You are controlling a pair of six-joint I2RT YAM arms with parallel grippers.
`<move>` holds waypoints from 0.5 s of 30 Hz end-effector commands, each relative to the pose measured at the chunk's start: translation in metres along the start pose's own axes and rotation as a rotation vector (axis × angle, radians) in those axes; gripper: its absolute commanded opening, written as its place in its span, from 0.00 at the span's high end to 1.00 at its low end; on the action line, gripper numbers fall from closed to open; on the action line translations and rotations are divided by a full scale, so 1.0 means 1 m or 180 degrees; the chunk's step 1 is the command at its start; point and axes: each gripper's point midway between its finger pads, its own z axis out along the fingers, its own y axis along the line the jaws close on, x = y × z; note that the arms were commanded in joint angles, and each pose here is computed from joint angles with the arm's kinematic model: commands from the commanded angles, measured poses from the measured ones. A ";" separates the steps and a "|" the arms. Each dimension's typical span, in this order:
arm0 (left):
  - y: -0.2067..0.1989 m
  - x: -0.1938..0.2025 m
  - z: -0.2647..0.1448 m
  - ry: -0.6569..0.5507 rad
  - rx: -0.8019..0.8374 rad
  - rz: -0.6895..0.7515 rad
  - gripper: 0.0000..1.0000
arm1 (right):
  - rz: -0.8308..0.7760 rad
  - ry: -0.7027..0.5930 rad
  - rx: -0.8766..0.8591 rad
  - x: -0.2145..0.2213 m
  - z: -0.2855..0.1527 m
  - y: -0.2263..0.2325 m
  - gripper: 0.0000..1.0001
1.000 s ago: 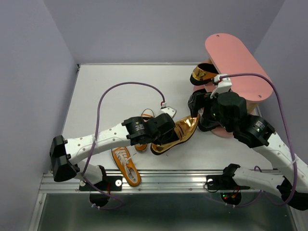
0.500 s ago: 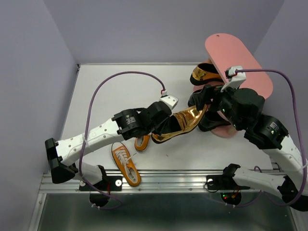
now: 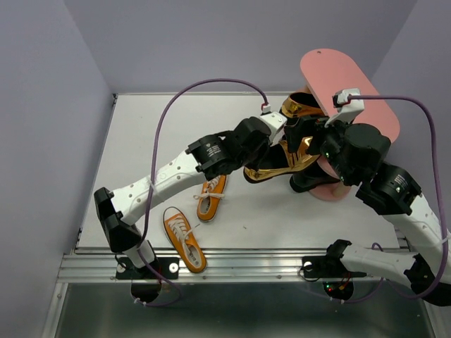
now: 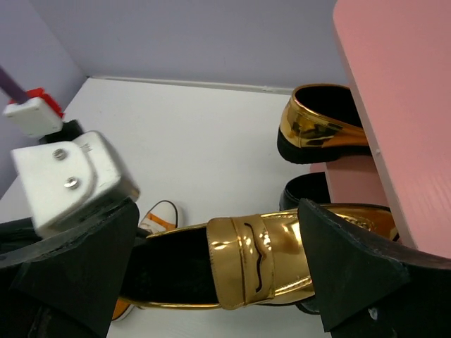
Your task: Place and organize the shoes onto the shoe shelf
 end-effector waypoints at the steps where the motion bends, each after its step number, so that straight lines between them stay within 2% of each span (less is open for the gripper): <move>1: 0.009 -0.073 -0.006 -0.0672 0.0110 -0.0116 1.00 | 0.0112 -0.0288 -0.0126 -0.031 -0.006 0.008 0.00; 6: 0.003 -0.101 -0.001 -0.0857 0.0237 -0.0064 1.00 | 0.0112 -0.0273 -0.0113 -0.028 -0.005 0.008 0.00; 15: -0.009 -0.116 0.022 -0.0927 0.0495 0.0064 1.00 | 0.0140 -0.0273 -0.0089 -0.027 -0.004 0.007 0.00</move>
